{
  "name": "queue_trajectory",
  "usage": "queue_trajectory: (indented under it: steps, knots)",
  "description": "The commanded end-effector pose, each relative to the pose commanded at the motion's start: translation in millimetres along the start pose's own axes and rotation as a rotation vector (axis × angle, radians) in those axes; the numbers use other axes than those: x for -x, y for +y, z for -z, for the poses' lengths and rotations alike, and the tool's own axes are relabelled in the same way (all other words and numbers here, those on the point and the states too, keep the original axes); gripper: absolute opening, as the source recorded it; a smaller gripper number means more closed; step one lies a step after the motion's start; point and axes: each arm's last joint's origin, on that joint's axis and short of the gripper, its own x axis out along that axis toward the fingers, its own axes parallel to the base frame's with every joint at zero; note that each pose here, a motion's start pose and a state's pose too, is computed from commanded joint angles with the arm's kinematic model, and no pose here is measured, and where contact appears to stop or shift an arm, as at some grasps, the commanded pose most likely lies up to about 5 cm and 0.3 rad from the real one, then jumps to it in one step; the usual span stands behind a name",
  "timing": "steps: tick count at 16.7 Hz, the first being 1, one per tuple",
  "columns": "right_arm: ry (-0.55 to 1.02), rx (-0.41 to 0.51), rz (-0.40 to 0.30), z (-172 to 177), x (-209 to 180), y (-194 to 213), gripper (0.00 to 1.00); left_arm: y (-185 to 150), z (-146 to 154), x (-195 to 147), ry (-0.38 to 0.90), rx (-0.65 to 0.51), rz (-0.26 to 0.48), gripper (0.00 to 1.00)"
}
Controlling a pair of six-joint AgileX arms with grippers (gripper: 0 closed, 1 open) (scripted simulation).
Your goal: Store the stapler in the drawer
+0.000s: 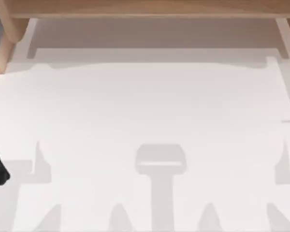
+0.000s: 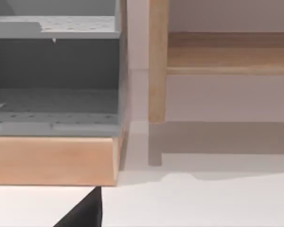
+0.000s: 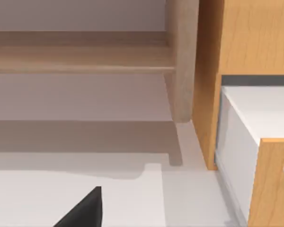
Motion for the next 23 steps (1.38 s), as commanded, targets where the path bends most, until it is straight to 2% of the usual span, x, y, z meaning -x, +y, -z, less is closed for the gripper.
queue_trajectory:
  steps: [4,7,13,19,23]
  knots:
    - [0.037,0.014,0.002,-3.2,-0.6,-0.2,1.00,0.0,0.0,0.0,0.000,0.000,0.000,1.00]
    - [0.174,0.060,0.004,-13.8,-4.4,-1.0,1.00,0.0,0.0,0.0,0.000,0.000,0.000,1.00]
    - [0.705,0.175,-0.038,-25.1,-37.4,-4.3,1.00,0.0,0.0,0.0,0.000,0.000,0.000,1.00]
    - [1.266,0.240,-0.161,-9.3,-87.3,-9.5,1.00,0.0,0.0,0.0,0.000,0.000,0.000,1.00]
    - [1.490,0.255,-0.240,1.2,-110.1,-12.9,1.00,0.0,0.0,0.0,0.000,0.000,0.000,1.00]
